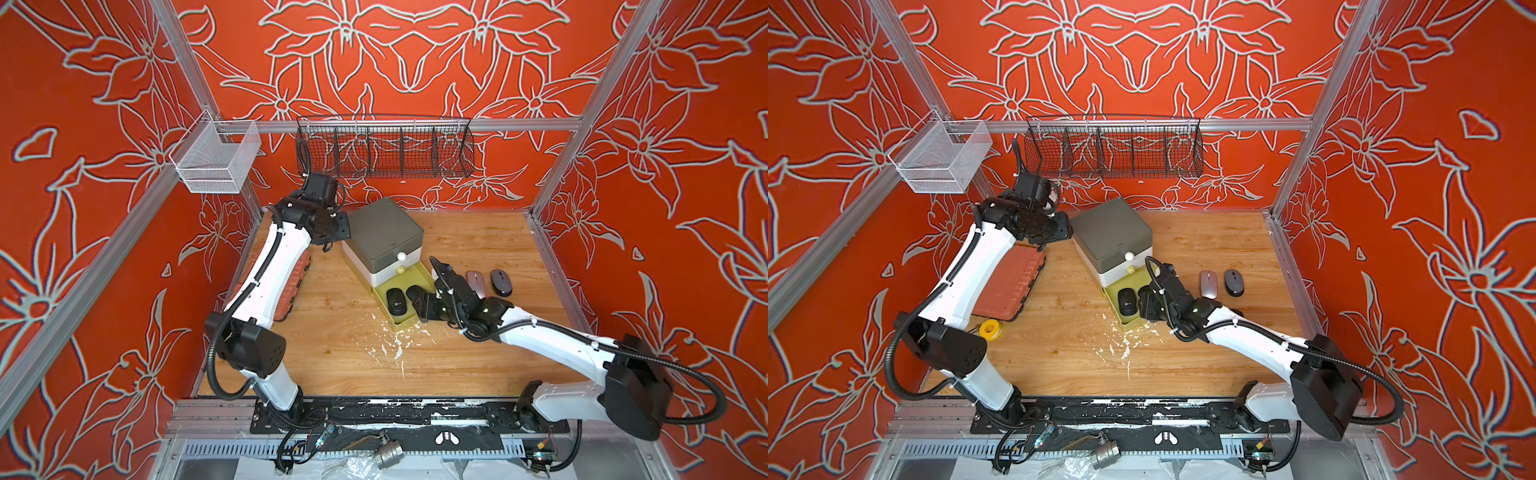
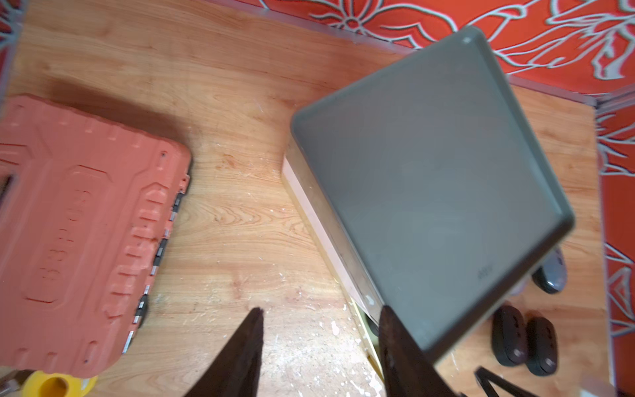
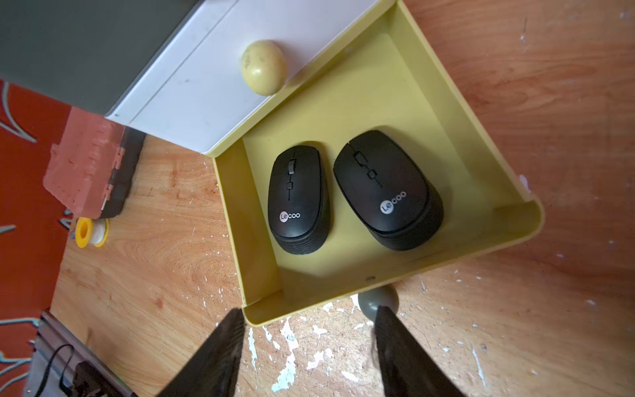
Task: Take the mice out of the drawer
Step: Open the drawer in the storage box, then pick up the mouse from the drawer.
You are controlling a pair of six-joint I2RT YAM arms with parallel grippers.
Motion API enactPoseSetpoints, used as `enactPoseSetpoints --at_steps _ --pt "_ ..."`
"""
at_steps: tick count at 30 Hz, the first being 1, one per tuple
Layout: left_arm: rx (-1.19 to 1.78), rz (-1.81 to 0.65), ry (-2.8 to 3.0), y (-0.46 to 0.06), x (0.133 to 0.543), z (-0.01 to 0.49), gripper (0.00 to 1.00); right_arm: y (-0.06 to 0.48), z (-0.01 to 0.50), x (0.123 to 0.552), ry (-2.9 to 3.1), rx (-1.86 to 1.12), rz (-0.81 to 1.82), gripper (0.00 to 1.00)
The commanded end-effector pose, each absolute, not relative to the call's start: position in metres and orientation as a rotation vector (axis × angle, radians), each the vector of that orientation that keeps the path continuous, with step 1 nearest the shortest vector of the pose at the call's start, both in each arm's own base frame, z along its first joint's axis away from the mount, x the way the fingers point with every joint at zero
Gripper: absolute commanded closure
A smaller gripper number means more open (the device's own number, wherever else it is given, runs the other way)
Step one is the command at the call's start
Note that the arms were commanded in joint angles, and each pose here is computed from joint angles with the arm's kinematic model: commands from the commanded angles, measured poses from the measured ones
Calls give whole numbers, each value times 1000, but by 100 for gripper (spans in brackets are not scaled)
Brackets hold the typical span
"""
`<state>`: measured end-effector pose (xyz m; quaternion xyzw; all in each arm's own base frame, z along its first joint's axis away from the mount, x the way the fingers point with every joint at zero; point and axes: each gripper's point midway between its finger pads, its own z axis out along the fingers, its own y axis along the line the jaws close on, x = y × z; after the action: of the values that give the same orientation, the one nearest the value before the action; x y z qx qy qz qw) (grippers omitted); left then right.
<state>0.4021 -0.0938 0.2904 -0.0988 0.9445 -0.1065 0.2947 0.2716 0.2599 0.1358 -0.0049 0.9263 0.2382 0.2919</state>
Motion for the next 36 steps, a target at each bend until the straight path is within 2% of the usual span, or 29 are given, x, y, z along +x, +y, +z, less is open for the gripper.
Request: enactPoseSetpoints --at_steps 1,10,31,36 --pt "-266 -411 2486 -105 393 294 47 266 129 268 2544 -119 560 34" --pt "-297 -533 2452 -113 372 288 46 290 115 288 2628 -163 441 30" --pt "-337 -543 2417 -109 365 283 46 319 71 306 2670 74 516 28" --pt "-345 -545 2409 -109 365 285 46 317 64 311 2683 86 443 29"
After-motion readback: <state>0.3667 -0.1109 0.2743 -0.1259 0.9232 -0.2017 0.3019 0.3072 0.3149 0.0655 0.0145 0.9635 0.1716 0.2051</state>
